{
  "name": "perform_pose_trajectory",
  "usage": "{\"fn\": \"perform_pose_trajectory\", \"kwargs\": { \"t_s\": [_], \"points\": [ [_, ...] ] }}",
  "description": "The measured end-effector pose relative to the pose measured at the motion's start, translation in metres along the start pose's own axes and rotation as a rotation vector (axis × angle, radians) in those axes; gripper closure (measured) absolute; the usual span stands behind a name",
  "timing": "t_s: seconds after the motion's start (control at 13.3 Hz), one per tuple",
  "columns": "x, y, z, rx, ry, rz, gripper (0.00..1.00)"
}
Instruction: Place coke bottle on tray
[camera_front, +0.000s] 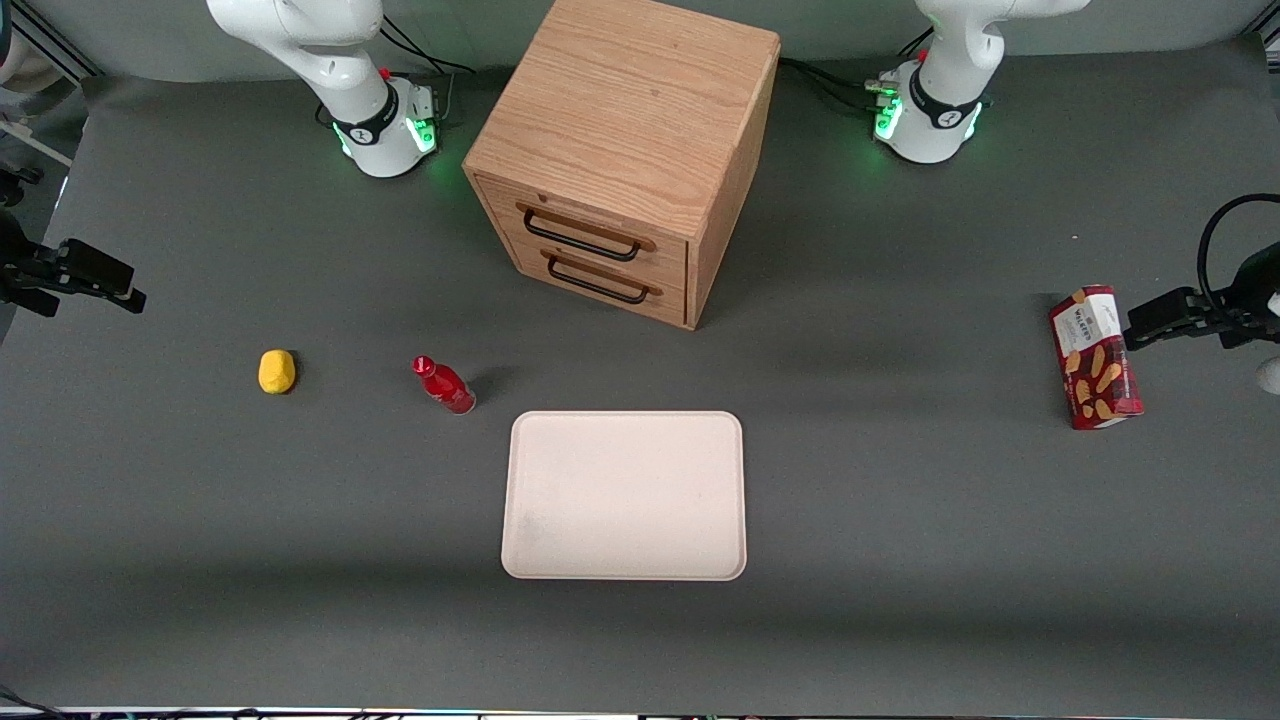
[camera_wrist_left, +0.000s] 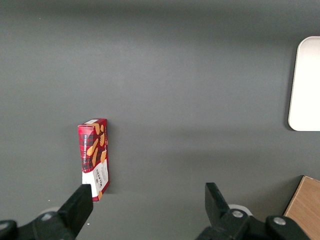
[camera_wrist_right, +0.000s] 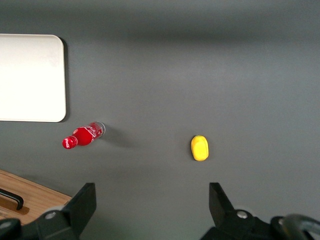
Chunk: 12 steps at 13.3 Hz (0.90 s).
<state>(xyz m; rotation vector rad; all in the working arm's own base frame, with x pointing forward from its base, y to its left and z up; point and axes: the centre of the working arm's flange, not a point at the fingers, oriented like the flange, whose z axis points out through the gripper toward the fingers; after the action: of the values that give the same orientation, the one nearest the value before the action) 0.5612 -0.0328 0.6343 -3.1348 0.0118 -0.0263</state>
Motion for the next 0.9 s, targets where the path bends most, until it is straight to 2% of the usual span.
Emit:
{"fn": "perform_pose_trajectory", "kwargs": {
  "t_s": [0.38, 0.9],
  "points": [
    [-0.001, -0.023, -0.002, 0.001, 0.003, -0.037, 0.00],
    [-0.028, -0.170, -0.012, 0.006, 0.002, 0.028, 0.00]
  ]
}}
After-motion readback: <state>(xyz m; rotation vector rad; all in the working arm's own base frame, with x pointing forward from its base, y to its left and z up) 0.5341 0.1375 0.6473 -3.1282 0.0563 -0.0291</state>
